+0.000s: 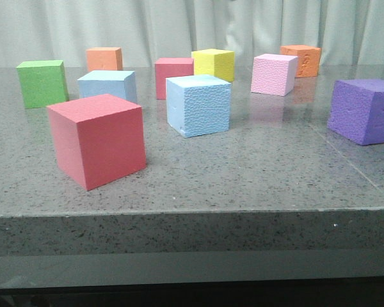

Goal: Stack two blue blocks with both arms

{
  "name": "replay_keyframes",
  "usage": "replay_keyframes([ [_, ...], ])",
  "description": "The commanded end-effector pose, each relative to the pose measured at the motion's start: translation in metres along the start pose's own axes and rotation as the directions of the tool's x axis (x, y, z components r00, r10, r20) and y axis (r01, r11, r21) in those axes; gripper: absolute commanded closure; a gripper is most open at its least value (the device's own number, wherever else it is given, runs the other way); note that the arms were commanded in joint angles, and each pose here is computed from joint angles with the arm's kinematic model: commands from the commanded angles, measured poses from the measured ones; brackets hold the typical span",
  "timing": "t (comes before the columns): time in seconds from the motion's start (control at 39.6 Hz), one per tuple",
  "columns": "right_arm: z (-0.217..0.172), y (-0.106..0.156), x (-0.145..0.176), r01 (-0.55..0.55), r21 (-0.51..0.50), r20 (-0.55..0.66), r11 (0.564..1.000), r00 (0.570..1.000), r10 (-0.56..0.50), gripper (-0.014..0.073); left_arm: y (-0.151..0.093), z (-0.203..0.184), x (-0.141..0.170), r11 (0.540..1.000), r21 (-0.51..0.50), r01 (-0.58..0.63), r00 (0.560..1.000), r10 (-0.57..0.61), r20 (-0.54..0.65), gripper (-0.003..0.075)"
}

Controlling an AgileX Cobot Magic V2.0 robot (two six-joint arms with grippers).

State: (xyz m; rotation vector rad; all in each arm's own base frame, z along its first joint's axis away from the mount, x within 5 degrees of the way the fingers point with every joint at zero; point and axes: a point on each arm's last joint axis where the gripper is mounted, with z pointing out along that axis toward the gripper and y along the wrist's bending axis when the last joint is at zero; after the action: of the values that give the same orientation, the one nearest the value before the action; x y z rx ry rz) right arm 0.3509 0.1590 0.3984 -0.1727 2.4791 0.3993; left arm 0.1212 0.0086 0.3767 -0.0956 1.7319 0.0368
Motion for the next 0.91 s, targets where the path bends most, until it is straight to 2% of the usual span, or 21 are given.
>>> replay_keyframes([
  [0.0, -0.050, -0.022, -0.007, 0.006, 0.025, 0.119, 1.000, 0.993, -0.009, 0.0657, -0.001, -0.003, -0.018, 1.000, 0.014, 0.006, 0.994, -0.007, 0.106, 0.0209],
  [0.18, -0.081, -0.066, 0.012, -0.023, 0.126, 0.154, 0.992, 0.988, 0.004, 0.0657, -0.001, -0.003, -0.018, 1.000, 0.014, 0.006, 0.994, -0.007, 0.106, 0.0209],
  [0.3, -0.098, -0.083, 0.040, -0.037, 0.169, 0.195, 0.985, 0.981, 0.003, 0.0657, -0.001, -0.003, -0.018, 1.000, 0.014, 0.006, 0.994, -0.007, 0.106, 0.0209],
  [0.43, -0.107, -0.088, 0.074, 0.001, 0.196, 0.234, 0.981, 0.971, -0.047, 0.0657, -0.001, -0.003, -0.018, 1.000, 0.014, 0.006, 0.994, -0.007, 0.106, 0.0209],
  [0.58, -0.113, -0.091, 0.119, 0.001, 0.192, 0.295, 0.981, 0.954, -0.058, 0.0657, -0.001, -0.003, -0.018, 1.000, 0.014, 0.006, 0.994, -0.007, 0.106, 0.0209],
  [0.88, -0.120, -0.098, 0.211, 0.009, 0.184, 0.473, 0.983, 0.876, -0.096, 0.0658, -0.001, -0.003, -0.018, 1.000, 0.014, 0.006, 0.994, -0.007, 0.106, 0.0209],
])
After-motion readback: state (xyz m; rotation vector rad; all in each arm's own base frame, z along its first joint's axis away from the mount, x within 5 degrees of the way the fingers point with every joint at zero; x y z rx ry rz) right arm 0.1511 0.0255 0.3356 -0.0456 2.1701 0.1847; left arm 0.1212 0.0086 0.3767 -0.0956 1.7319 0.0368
